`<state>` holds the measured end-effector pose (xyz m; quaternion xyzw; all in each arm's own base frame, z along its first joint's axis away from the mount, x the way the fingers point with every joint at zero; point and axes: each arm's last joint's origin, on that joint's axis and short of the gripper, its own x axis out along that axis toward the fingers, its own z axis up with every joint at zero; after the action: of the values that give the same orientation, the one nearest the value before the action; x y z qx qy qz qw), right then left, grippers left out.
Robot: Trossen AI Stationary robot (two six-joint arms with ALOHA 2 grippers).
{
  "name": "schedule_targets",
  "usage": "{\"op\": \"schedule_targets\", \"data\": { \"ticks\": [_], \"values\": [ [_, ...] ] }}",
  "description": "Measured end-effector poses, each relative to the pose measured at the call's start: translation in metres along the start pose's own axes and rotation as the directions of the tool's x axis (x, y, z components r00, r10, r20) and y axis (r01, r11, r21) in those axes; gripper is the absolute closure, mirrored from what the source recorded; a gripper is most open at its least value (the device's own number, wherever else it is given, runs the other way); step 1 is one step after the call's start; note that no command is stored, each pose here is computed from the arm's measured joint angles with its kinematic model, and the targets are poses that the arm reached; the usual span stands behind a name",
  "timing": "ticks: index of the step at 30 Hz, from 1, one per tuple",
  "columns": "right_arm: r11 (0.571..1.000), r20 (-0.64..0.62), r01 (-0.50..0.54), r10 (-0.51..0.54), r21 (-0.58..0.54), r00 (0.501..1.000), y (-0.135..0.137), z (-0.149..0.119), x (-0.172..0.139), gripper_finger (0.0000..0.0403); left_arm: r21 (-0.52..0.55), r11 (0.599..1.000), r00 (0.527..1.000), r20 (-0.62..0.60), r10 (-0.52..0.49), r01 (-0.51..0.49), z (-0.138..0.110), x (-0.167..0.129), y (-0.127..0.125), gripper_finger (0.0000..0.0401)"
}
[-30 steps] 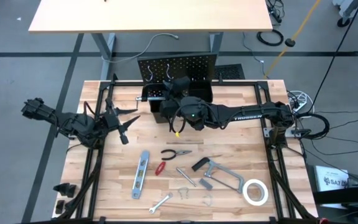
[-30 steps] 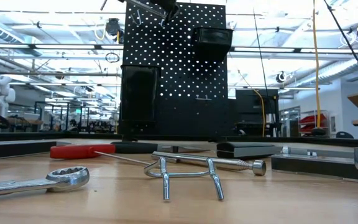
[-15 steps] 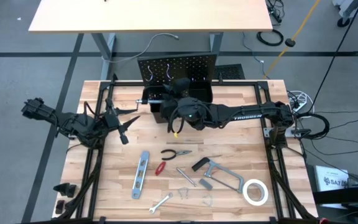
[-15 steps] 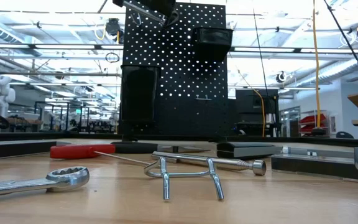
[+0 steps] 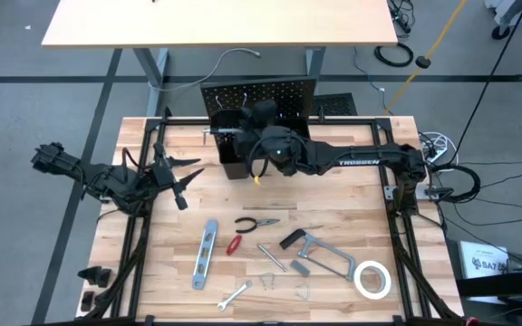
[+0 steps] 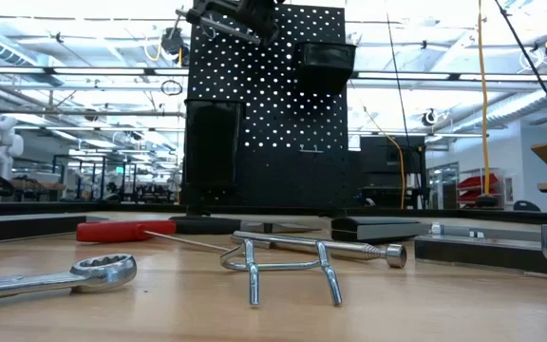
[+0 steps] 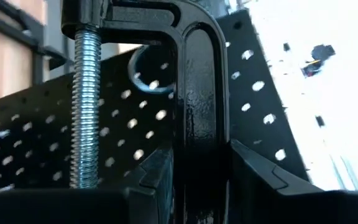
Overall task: Hang tools onto peg board
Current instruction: Hang the clamp on the pegboard
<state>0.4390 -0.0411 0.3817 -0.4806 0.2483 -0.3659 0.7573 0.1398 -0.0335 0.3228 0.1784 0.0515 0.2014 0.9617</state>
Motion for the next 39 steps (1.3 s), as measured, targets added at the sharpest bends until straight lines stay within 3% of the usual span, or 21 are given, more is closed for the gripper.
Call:
{"op": "schedule_targets", "data": {
  "ticks": [10, 24, 31, 39],
  "values": [
    [0.999, 0.028, 0.016, -0.015, -0.049, 1.000, -0.001, -0.001, 0.005, 0.0288, 0.002, 1.000, 1.000, 0.008, 0.003, -0.003, 0.001, 0.000, 0.000, 0.0280],
    [0.996, 0.014, 0.086, -0.086, -0.011, 0.996, -0.009, 0.002, 0.004, 0.0288, 0.003, 1.000, 1.000, 0.008, 0.003, -0.003, 0.001, 0.000, 0.000, 0.0280],
    [0.984, -0.078, 0.120, -0.131, -0.129, 0.988, 0.020, 0.004, 0.017, 0.0288, 0.000, 1.000, 1.000, 0.009, 0.004, -0.004, 0.001, 0.000, 0.000, 0.0280],
    [0.952, -0.079, 0.224, -0.245, -0.209, 0.966, 0.041, 0.014, 0.022, 0.0288, 0.004, 1.000, 1.000, 0.004, 0.002, -0.002, 0.001, 0.000, 0.000, 0.0280]
  ]
}}
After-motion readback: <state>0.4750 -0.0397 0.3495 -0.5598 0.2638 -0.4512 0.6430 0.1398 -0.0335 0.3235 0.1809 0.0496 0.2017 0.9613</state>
